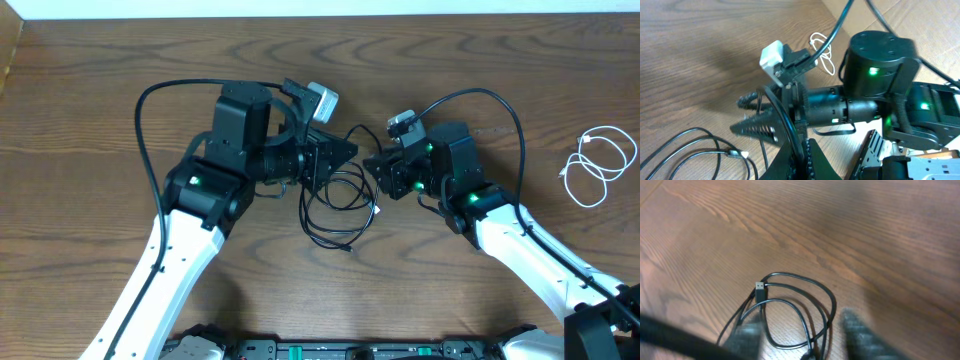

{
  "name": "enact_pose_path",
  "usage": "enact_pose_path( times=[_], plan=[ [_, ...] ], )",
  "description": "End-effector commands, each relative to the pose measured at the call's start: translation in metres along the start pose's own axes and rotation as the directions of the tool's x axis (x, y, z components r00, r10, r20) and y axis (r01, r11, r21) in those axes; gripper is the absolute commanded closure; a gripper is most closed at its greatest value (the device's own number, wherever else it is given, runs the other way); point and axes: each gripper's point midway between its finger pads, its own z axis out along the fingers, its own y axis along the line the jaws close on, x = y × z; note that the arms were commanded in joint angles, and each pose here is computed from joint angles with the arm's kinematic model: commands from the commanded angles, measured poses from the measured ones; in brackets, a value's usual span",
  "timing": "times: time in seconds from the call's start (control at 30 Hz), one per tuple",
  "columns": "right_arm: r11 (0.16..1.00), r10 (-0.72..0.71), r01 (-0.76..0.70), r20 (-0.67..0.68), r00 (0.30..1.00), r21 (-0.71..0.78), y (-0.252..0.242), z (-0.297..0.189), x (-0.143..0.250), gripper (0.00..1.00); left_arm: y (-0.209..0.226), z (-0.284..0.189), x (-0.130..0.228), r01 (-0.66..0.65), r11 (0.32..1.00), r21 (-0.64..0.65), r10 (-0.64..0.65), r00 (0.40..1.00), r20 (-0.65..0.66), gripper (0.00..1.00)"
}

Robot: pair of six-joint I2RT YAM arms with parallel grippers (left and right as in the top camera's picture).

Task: Untangle cables
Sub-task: 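Grasp one black cable with the right gripper and lift it away, then carry the black cable to the right table edge and drop it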

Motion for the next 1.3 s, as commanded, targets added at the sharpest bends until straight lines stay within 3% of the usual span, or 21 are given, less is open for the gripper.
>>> enact_pose_path(
  times=[0.0,0.07,0.17,0.23,0.3,0.4,0.5,0.7,0.87,0.97,1.27],
  plan=[
    [1.0,0.018,-0.018,-0.009,1.0,0.01,-0.001,-0.001,0.002,0.82,-0.01,-0.009,-0.007,-0.042,0.999,0.018,0.042,0.999,0.029,0.93],
    [0.999,0.033,-0.032,-0.046,0.998,0.019,-0.003,-0.001,0.011,0.91,-0.01,-0.009,-0.007,-0.043,0.999,0.017,0.042,0.999,0.029,0.92],
    [0.995,0.064,-0.055,-0.113,0.991,0.084,-0.014,-0.003,0.03,0.96,0.0,-0.009,-0.006,-0.03,0.999,-0.041,0.031,0.999,0.027,0.92],
    [0.985,0.084,-0.06,-0.149,0.985,0.162,-0.027,-0.006,0.041,0.99,0.012,-0.009,-0.003,-0.011,0.995,-0.104,0.013,1.0,0.017,0.83],
    [0.973,0.096,-0.059,-0.162,0.982,0.221,-0.039,-0.01,0.046,0.99,0.028,-0.01,0.003,0.014,0.982,-0.188,-0.014,1.0,0.002,0.66],
    [0.971,0.108,-0.074,-0.141,0.984,0.228,-0.045,-0.015,0.037,0.99,0.052,-0.011,0.016,0.048,0.952,-0.301,-0.061,0.998,-0.034,0.59],
    [0.976,0.114,-0.096,-0.085,0.99,0.195,-0.044,-0.026,0.007,0.99,0.07,-0.01,0.031,0.073,0.923,-0.377,-0.111,0.991,-0.08,0.59],
    [0.981,0.035,-0.058,0.124,0.992,0.187,-0.035,-0.086,-0.105,0.99,0.095,0.007,0.057,0.114,0.898,-0.424,-0.203,0.964,-0.171,0.59],
    [0.968,-0.083,-0.01,0.355,0.931,0.252,-0.027,-0.173,-0.205,0.99,0.115,0.024,0.075,0.14,0.884,-0.445,-0.265,0.936,-0.233,0.59],
    [0.953,-0.137,-0.011,0.466,0.874,0.302,-0.026,-0.224,-0.246,0.99,0.124,0.032,0.085,0.152,0.877,-0.456,-0.295,0.919,-0.262,0.59],
    [0.903,-0.239,-0.044,0.585,0.775,0.427,-0.036,-0.308,-0.283,0.99,0.141,0.045,0.105,0.171,0.861,-0.478,-0.349,0.883,-0.313,0.58]
  ],
)
